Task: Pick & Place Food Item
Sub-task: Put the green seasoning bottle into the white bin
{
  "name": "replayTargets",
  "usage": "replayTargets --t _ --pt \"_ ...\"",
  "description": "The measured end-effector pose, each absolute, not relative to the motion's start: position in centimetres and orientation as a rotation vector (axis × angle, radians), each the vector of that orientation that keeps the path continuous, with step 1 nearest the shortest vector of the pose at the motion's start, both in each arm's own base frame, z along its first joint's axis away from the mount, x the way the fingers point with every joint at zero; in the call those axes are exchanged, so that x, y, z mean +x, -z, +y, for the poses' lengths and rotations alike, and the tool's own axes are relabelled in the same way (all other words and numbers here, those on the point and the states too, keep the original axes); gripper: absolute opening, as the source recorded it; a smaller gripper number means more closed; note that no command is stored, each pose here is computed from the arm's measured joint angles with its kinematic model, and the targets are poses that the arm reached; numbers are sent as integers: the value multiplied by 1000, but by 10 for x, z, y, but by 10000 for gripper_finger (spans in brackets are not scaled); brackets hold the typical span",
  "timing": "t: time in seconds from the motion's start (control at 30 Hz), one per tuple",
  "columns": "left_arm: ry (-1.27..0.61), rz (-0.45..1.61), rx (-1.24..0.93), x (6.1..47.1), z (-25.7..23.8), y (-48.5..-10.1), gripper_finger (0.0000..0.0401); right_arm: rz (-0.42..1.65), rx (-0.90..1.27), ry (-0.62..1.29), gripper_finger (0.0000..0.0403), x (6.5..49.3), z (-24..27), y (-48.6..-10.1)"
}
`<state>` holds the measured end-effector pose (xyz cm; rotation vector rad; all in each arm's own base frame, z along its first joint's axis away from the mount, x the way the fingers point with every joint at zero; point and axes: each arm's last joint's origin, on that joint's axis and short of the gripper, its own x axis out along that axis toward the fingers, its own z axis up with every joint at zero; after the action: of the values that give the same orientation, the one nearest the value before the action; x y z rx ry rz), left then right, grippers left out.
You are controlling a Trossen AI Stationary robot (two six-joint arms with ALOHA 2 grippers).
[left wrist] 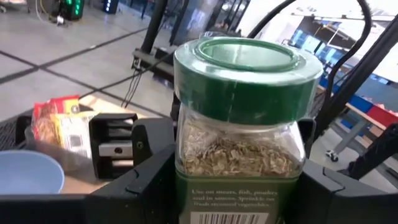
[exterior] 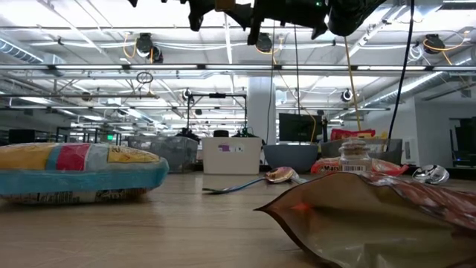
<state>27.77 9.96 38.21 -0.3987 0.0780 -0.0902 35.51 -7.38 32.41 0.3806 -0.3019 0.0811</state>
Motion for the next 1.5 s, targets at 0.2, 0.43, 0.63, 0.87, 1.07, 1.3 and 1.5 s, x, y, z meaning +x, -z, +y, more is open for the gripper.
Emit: replayTargets --t 0.2,0.43,0.63,0.87,1.07,1.3,1.5 --pt "81 52 -388 281 97 -383 241 -331 375 -89 192 354 -74 -327" --pt "53 30 -384 283 96 -385 241 -339 373 -91 192 354 -73 -328" --pt "54 23 -393 287 97 -383 241 -343 375 -94 192 354 -73 -328" --pt "77 11 -401 297 97 -378 230 -346 379 -102 192 353 -73 -329" --pt "81 12 -389 297 98 -377 210 -345 385 -101 192 354 -73 -329" --pt "81 14 -392 296 99 -377 210 -342 395 -96 197 353 -75 -328" --pt "34 69 -403 284 105 -377 208 -263 485 -148 282 353 -82 -323"
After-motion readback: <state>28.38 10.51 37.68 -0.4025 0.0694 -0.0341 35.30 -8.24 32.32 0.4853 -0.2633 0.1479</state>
